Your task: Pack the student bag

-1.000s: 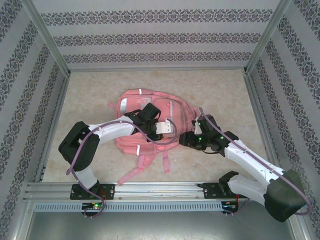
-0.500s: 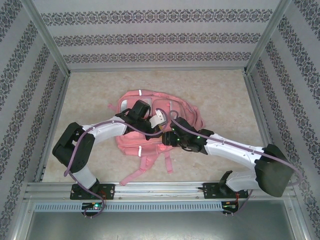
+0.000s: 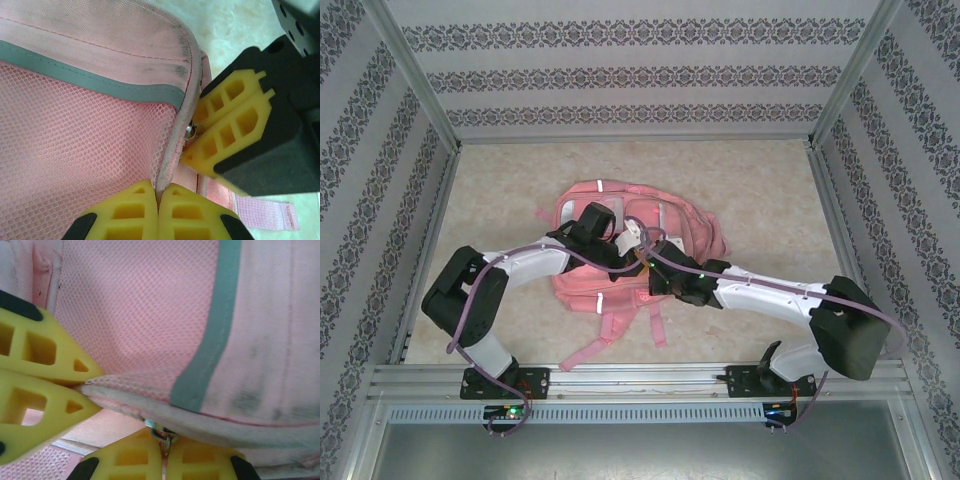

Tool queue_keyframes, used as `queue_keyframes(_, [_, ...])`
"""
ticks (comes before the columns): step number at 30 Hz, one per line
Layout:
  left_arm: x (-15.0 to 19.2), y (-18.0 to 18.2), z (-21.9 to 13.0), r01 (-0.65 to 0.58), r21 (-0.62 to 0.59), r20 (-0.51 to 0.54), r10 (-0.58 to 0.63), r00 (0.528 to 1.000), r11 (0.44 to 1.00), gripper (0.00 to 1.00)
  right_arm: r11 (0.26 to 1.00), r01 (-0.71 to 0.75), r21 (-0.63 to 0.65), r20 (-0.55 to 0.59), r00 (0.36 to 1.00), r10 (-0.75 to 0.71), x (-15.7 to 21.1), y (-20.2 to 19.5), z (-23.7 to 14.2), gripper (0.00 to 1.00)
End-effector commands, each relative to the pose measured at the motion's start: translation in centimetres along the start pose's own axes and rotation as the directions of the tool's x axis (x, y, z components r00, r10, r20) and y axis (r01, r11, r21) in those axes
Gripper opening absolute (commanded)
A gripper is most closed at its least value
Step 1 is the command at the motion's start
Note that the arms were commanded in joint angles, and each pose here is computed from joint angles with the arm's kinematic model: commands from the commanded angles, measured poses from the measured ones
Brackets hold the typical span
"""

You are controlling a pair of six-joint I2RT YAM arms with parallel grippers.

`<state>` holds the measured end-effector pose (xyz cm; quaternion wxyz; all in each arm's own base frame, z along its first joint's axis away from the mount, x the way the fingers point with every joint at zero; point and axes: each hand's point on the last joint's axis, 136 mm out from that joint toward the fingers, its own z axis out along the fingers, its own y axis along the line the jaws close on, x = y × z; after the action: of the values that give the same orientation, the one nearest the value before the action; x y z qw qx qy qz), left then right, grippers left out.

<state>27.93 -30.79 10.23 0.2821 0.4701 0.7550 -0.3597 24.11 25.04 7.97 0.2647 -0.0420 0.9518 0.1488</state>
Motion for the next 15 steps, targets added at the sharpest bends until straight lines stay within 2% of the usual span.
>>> queue_keyframes(1, [-0.4,-1.0,-1.7,-0.088,0.003,0.026,0.087,0.996,0.996,0.0,0.989,0.06,0.135,0.004,0.998,-0.061,-0.5,-3.8,-1.5,0.0])
queue_keyframes(4, [0.2,-1.0,-2.1,-0.139,-0.025,0.015,0.14,0.99,0.99,0.0,0.986,0.064,0.152,-0.014,0.998,-0.063,-0.6,-5.5,-1.8,0.0])
queue_keyframes(6, [2.2,-1.6,-2.8,-0.259,-0.008,-0.045,0.258,0.965,0.966,0.0,0.989,-0.021,0.147,0.009,1.0,0.02,-2.3,-10.5,-2.1,0.0])
queue_keyframes(8, [2.1,-1.4,-3.1,-0.266,-0.006,-0.041,0.266,0.963,0.964,0.0,0.989,-0.05,0.137,0.04,0.998,0.045,-3.5,-12.0,-2.5,0.0])
queue_keyframes(13, [2.4,-0.6,-3.6,-0.32,-0.036,-0.094,0.316,0.944,0.947,0.0,0.987,-0.052,0.15,0.066,0.997,0.042,-4.9,-14.4,-3.3,0.0])
queue_keyframes(15, [2.4,-0.8,-4.1,-0.372,-0.034,-0.082,0.369,0.926,0.927,0.0,0.994,-0.076,0.082,0.056,0.996,0.072,-4.9,-14.1,-3.1,0.0])
